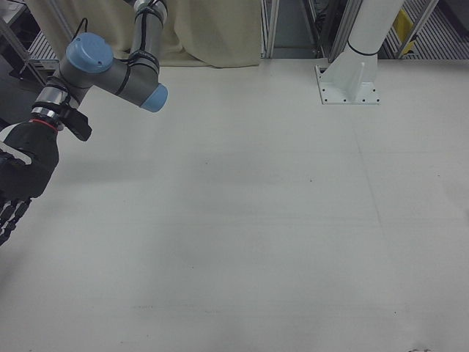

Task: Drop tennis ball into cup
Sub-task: 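Carry the yellow tennis ball in the left hand over the white mug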

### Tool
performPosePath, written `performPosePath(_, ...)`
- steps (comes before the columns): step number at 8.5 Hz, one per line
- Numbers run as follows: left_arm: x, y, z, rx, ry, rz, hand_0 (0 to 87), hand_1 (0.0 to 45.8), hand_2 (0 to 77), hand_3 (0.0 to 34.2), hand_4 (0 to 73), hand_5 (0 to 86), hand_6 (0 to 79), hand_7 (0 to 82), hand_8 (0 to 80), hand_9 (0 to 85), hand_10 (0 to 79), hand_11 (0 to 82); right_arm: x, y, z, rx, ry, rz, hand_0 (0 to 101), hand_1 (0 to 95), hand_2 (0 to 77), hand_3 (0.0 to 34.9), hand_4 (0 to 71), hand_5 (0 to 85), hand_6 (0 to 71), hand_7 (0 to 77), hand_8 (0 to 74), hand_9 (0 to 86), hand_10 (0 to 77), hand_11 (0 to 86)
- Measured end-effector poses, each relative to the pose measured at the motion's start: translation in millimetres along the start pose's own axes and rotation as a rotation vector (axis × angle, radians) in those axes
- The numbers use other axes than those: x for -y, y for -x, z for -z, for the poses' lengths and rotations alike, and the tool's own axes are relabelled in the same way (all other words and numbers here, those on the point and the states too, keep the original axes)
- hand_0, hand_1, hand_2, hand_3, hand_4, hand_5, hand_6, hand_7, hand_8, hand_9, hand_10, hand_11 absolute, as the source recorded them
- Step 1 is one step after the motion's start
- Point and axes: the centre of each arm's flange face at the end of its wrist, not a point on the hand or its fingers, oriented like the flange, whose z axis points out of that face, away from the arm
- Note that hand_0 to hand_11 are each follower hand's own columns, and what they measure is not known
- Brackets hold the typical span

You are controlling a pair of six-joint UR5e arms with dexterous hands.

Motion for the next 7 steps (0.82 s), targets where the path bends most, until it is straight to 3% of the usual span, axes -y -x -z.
performPosePath(3,-2.0,-1.0,-0.5,-0.002,0.004,0.001,80.2,8.7,60.5,27.9,1.6,32.7,56.7,39.3,37.1,34.4,10.9,21.8,0.0,-0.1,0.0,-0.001,0.0,0.0,0,0.5,0.5,0.0,0.0,0.0,0.0,0.5,0.0,0.0,0.0,0.5)
performPosePath(5,-22.9,-0.4,-3.0,0.001,0.04,0.003,80.2,8.7,60.5,27.9,1.6,32.7,56.7,39.3,37.1,34.4,10.9,21.8,0.0,-0.1,0.0,-0.001,0.0,0.0,0,0.5,0.5,0.0,0.0,0.0,0.0,0.5,0.0,0.0,0.0,0.5)
performPosePath(7,-53.9,43.1,-1.0,0.118,0.09,0.024,80.2,8.7,60.5,27.9,3.8,32.7,56.7,39.3,37.1,34.4,11.4,20.7,0.3,0.0,0.0,-0.001,-0.001,-0.001,0,0.5,0.5,0.0,0.0,0.0,0.0,0.5,0.0,0.0,0.0,0.5)
